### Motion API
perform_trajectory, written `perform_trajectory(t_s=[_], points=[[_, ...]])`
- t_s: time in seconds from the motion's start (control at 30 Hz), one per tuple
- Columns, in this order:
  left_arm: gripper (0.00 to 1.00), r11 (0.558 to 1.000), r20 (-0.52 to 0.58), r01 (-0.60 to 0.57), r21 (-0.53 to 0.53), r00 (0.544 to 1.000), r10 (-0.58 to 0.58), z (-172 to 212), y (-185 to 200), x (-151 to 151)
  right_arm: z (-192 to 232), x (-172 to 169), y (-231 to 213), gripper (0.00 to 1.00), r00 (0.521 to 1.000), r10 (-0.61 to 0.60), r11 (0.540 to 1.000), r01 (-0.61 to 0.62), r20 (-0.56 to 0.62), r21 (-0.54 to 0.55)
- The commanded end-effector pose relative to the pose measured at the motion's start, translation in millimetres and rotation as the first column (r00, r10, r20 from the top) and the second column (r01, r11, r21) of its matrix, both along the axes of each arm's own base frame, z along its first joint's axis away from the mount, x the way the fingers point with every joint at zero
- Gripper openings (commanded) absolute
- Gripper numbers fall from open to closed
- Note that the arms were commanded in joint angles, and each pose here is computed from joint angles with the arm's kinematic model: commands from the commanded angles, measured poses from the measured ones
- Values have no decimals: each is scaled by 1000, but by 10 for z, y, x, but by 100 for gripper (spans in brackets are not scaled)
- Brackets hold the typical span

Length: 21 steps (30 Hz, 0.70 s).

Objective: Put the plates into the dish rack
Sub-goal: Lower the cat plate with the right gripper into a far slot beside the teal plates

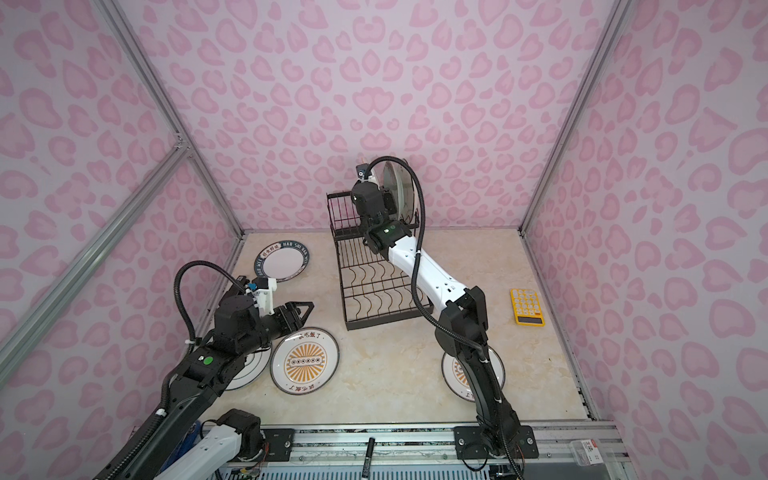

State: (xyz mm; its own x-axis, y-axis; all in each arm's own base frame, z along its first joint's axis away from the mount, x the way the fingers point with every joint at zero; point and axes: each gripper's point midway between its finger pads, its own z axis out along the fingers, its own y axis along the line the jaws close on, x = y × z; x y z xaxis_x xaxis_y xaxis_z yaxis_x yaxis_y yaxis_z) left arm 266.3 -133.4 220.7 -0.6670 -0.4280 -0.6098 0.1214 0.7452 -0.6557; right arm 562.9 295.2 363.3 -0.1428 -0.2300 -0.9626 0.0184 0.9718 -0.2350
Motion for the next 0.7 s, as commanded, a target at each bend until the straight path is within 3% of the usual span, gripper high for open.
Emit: perform_trajectory(t_s=[0.0,0.27,0.43,0.67], points=[[61,1000,24,3,2,1000,-3,78,0,11,247,-17,34,0,997,13,996,-20,78,89],[61,1000,27,0,4,1000,0,90,6,12,234,-49,27,0,998,21,995,-26,57,92],[61,1000,21,3,4,1000,-3,87,-5,25,252,-70,35,22,998,30,994,-35,53,99],[62,1000,19,5,4,1000,-5,88,-9,25,298,-88,11,31,998,26,994,-32,58,103]])
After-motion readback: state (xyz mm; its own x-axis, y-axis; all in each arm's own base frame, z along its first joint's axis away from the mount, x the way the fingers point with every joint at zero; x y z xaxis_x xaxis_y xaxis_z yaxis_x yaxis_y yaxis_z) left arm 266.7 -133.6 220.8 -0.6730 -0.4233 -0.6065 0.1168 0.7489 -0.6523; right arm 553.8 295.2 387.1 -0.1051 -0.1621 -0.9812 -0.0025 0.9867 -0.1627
